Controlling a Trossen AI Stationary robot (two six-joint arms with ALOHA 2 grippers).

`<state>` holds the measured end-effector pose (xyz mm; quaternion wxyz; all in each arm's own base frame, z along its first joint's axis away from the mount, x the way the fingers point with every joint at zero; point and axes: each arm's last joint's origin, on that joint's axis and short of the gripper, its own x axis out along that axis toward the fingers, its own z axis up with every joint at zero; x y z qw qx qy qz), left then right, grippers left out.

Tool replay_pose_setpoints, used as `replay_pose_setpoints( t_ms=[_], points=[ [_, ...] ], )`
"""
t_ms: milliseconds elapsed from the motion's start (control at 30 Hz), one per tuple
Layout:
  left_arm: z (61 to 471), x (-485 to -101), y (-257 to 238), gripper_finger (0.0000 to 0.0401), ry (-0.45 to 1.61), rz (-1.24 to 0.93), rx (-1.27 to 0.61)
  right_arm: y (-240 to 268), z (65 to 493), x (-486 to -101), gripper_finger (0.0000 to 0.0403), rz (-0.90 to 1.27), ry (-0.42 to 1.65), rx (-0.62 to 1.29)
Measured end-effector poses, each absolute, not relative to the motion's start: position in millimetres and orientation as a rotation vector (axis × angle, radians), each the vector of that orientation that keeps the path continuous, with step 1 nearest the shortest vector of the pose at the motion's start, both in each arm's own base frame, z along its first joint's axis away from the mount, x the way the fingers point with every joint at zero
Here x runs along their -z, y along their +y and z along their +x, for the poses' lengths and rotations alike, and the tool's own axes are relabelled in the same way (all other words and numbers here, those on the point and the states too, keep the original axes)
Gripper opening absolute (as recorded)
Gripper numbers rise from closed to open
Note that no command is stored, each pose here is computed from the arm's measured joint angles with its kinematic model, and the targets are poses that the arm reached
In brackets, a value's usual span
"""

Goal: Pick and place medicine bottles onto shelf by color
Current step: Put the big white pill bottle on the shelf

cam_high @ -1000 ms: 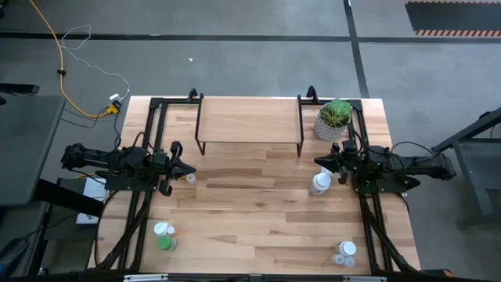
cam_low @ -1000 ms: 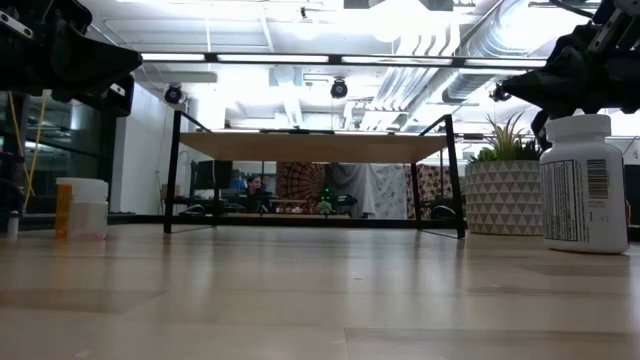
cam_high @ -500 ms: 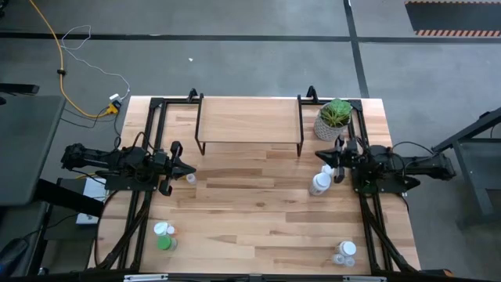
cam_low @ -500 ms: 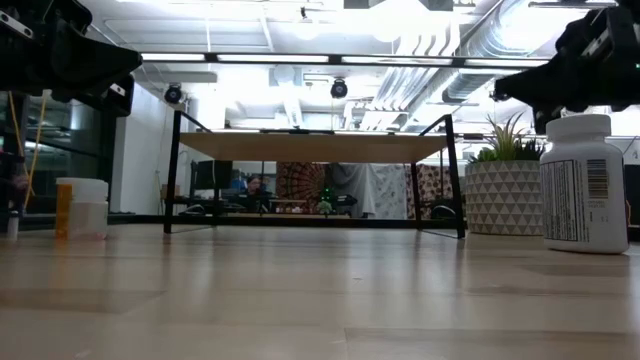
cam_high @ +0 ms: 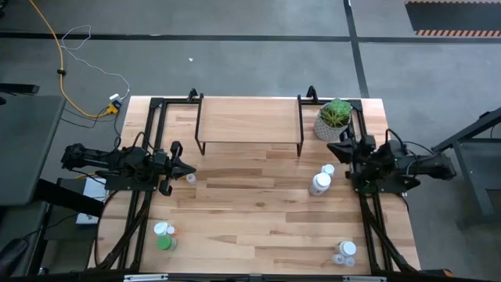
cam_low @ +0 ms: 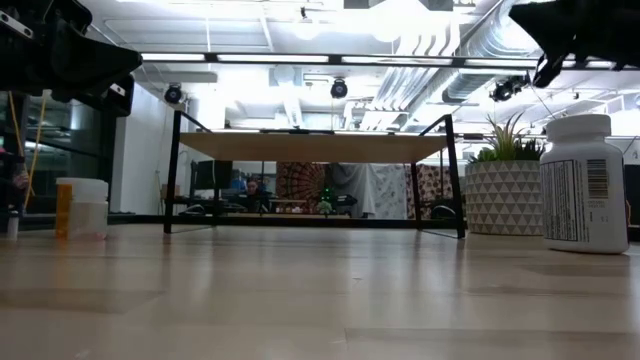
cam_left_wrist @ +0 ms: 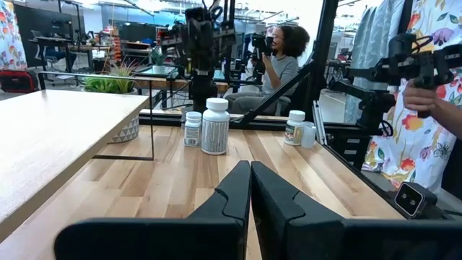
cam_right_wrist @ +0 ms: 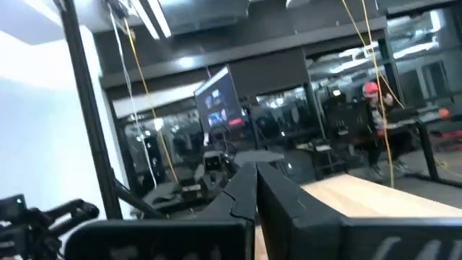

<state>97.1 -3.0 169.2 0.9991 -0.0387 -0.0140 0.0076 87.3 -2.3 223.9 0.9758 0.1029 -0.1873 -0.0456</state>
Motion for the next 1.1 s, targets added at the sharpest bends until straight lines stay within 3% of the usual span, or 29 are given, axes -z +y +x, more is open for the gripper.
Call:
replay_pose_setpoints(
  t_ms=[267,500,767,933,1100],
  points=[
    [97.1,-169.3,-3.0,0.0003,-0.028,-0.077,-0.015,0.6,106.3,-269.5,0.0081,0.216,-0.089,0.088],
    [97.1,-169.3,-3.0,0.0003,-0.028,-0.077,-0.015,12.8,133.0,-309.9,0.0151,0.335,0.38,0.088],
    [97.1,-169.2,-3.0,0.0003,-0.028,-0.077,-0.015,26.8,146.7,-329.4,0.0162,0.541,1.017,0.397],
    [97.1,-169.3,-3.0,0.0003,-0.028,-0.077,-0.015,34.5,159.8,-332.3,0.0162,0.633,1.138,0.543],
    [97.1,-169.3,-3.0,0.0003,-0.028,-0.077,-0.015,39.6,171.0,-325.5,0.0162,0.636,1.204,0.521]
  ],
)
